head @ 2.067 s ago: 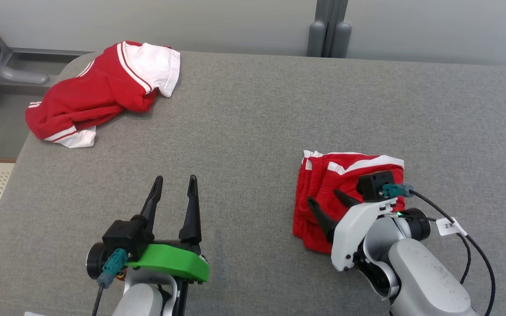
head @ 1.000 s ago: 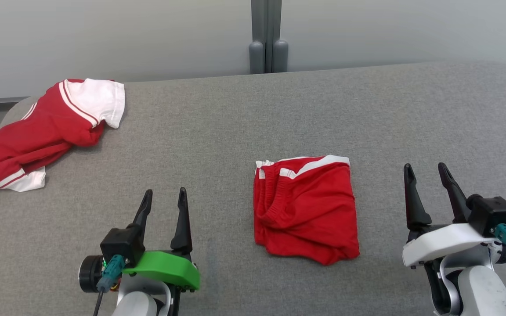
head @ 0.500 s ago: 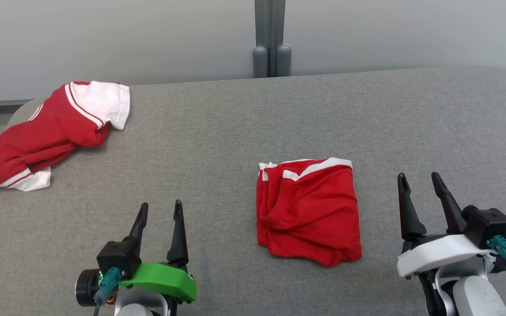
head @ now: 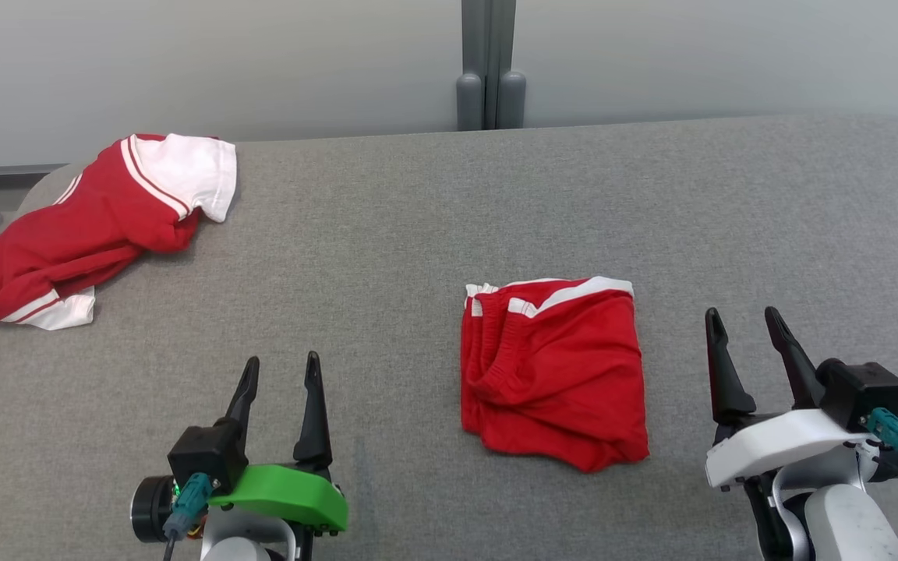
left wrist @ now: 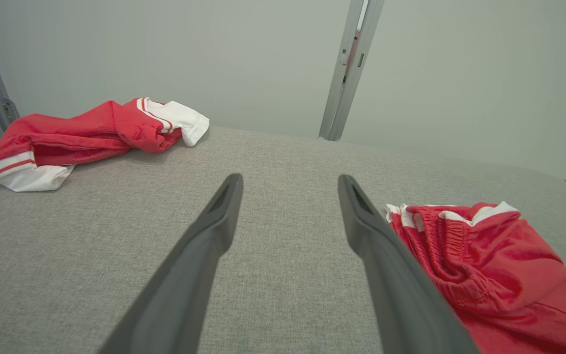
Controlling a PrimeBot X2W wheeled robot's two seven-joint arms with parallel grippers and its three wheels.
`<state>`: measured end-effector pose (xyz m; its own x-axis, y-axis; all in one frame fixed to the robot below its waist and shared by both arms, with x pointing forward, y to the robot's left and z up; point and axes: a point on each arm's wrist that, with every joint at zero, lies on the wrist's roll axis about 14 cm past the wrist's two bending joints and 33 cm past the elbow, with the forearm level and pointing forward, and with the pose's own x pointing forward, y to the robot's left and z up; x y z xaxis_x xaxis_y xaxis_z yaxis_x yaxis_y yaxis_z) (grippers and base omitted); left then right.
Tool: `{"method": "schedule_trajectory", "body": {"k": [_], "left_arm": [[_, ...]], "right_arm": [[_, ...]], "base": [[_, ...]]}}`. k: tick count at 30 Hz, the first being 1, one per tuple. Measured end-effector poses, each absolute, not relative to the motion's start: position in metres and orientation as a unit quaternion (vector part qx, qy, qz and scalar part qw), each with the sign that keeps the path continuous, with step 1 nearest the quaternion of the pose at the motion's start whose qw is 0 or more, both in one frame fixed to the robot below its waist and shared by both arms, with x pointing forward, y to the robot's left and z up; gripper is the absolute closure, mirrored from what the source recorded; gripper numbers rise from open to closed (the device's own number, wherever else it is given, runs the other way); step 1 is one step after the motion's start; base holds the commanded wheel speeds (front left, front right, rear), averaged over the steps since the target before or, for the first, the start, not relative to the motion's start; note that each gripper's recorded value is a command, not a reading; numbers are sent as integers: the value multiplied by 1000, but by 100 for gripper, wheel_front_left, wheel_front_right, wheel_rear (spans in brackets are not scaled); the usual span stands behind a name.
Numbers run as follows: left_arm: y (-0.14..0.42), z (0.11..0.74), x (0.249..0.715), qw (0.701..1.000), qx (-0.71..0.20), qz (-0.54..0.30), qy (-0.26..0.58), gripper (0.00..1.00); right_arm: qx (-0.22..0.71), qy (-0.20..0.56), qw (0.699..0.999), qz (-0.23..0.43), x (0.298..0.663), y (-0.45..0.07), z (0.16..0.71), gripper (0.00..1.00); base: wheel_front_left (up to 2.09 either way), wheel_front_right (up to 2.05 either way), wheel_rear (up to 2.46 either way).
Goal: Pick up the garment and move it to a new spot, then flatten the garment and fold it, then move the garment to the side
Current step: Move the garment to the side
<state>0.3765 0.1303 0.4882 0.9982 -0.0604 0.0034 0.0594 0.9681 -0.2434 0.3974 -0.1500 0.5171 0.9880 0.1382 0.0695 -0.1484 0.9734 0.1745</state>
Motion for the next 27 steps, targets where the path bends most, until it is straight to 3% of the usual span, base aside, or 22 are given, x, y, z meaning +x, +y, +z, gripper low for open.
{"method": "schedule_trajectory", "body": {"k": [11,27], "left_arm": [[134,487,379,992,-123,-26,4,0],[164,479,375,992,-122,21,11,0]], "right_arm": [[98,121,984,92,414,-133,468,0],[115,309,934,138,429,-92,390,0]], "base": [[0,0,0],[0,0,0]]}}
